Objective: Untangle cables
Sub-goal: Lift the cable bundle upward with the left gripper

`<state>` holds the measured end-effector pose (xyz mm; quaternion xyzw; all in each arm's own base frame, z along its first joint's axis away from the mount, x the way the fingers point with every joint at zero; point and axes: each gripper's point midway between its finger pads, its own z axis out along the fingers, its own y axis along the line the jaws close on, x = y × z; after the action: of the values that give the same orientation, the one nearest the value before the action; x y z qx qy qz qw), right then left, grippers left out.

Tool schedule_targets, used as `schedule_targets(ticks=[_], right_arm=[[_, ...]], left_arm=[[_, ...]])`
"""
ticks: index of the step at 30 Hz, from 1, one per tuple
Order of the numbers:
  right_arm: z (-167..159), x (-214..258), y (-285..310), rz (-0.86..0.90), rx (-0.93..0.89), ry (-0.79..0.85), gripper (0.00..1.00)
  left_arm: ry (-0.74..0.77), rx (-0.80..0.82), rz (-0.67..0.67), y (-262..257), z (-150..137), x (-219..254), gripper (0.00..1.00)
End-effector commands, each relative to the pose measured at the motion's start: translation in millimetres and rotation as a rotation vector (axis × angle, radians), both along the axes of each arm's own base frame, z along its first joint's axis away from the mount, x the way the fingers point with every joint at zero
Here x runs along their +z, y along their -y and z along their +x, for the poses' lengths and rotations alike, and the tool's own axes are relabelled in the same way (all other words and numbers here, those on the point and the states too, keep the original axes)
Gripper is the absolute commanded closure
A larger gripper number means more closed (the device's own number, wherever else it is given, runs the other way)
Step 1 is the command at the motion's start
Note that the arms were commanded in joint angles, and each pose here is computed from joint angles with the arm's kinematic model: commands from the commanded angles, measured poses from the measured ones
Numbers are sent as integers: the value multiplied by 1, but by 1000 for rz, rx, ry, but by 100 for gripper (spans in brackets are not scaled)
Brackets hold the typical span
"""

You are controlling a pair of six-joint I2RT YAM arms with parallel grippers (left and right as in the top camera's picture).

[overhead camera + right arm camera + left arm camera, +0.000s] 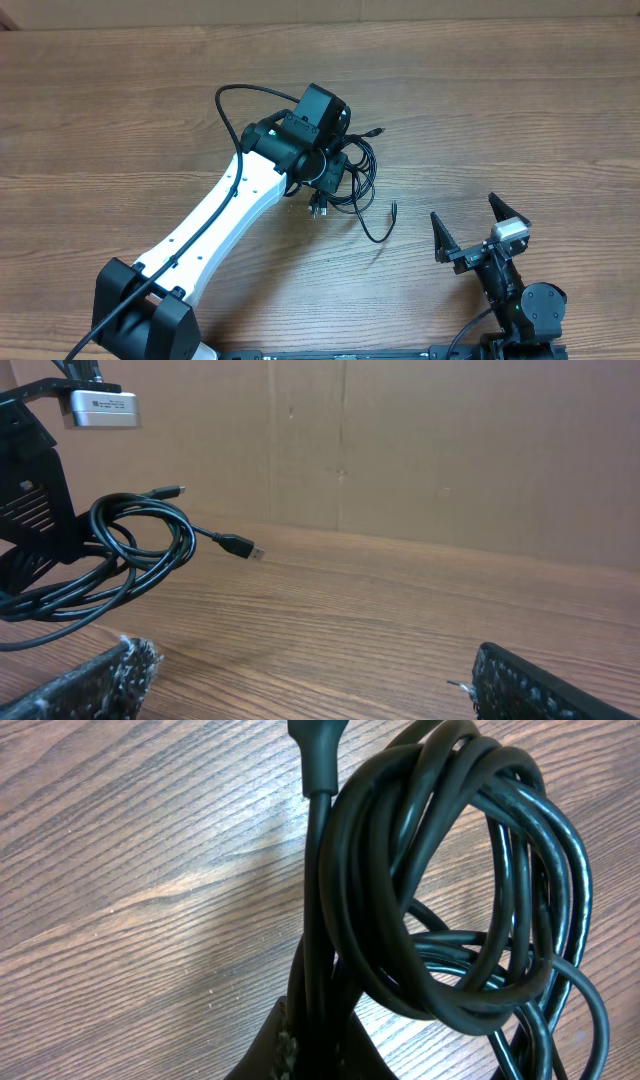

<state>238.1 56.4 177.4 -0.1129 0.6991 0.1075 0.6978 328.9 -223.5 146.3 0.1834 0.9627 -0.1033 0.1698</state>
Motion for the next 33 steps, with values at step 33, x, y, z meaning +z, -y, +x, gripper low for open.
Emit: schedule_targets(ticks=[33], right_arm=[[1, -3, 2, -1, -11, -4, 0]], left_arm=[[134, 4, -38, 5, 29, 49, 96]])
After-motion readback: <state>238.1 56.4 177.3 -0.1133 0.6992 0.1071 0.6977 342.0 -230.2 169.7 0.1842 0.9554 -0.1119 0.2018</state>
